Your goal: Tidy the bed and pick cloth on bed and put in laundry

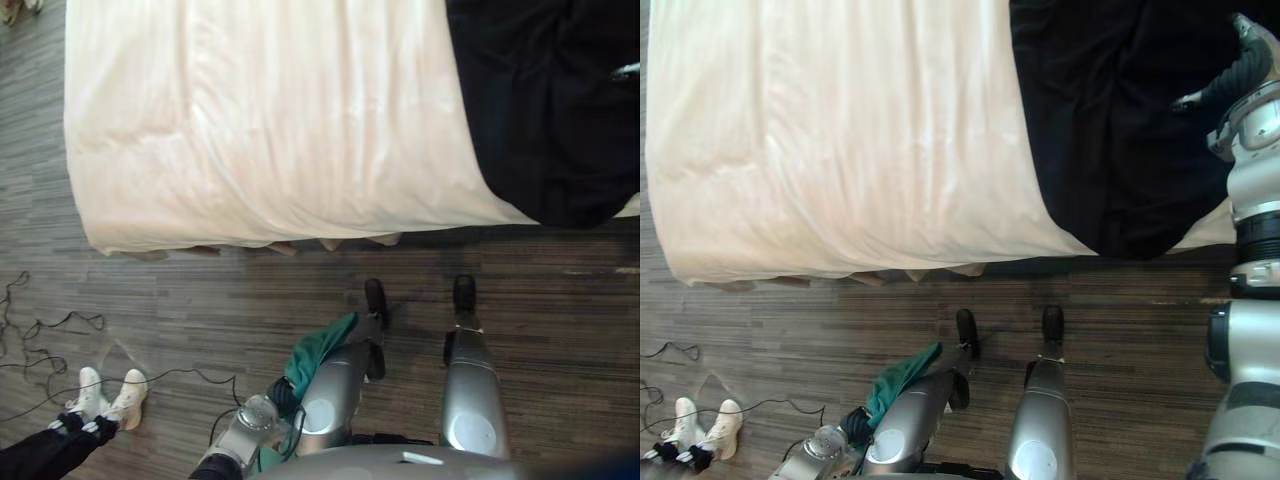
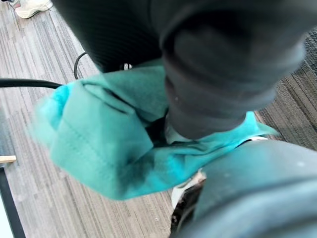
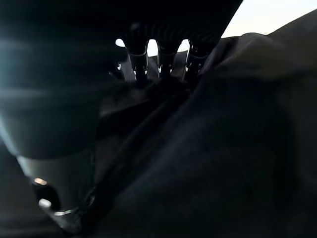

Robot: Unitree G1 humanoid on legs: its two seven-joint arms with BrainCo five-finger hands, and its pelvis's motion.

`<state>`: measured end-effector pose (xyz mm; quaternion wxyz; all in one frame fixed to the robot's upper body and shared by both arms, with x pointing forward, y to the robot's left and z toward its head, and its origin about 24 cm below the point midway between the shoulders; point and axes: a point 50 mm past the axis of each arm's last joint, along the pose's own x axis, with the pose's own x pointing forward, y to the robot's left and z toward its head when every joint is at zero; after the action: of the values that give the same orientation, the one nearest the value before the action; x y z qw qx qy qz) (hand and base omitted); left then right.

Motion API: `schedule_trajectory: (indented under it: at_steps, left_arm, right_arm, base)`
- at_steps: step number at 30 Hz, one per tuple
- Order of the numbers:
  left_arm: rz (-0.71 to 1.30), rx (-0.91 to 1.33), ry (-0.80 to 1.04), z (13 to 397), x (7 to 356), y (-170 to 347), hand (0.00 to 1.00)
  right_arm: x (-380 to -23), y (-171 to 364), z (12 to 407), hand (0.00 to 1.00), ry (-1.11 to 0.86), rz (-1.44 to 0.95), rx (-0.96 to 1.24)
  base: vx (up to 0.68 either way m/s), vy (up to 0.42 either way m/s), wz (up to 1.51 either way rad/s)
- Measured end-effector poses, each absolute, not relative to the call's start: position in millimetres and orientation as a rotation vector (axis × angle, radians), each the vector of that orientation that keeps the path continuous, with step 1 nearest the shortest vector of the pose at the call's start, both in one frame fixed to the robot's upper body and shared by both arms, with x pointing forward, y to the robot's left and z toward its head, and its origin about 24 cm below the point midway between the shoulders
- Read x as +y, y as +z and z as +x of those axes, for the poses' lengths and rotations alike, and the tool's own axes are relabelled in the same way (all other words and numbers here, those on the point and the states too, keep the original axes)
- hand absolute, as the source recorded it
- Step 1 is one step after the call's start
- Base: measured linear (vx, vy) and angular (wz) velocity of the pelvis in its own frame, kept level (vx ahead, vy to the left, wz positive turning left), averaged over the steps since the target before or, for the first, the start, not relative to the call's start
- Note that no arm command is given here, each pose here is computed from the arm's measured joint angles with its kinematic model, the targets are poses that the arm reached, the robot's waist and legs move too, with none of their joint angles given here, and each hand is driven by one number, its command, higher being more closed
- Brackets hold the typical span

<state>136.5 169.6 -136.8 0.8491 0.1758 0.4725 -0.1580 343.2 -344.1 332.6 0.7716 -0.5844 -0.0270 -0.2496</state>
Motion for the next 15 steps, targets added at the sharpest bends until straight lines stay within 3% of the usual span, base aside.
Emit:
schedule_trajectory:
  at_steps: [7,15]
  left_arm:
    - [0.387,0.959,-0.370,138.4,163.8,-135.7,1.00]
    - [0.419,0.936,-0.396,139.1,162.4,-135.0,1.00]
  right_arm:
    - [-357.0,334.7,334.8,1.00,-0.558,-1.296,0.042]
    - [-367.6,335.3,335.3,1.00,-0.547,-1.157,0.049]
  base:
    - [0.04,-0.004,0.10]
    - [0.04,-0.020,0.01]
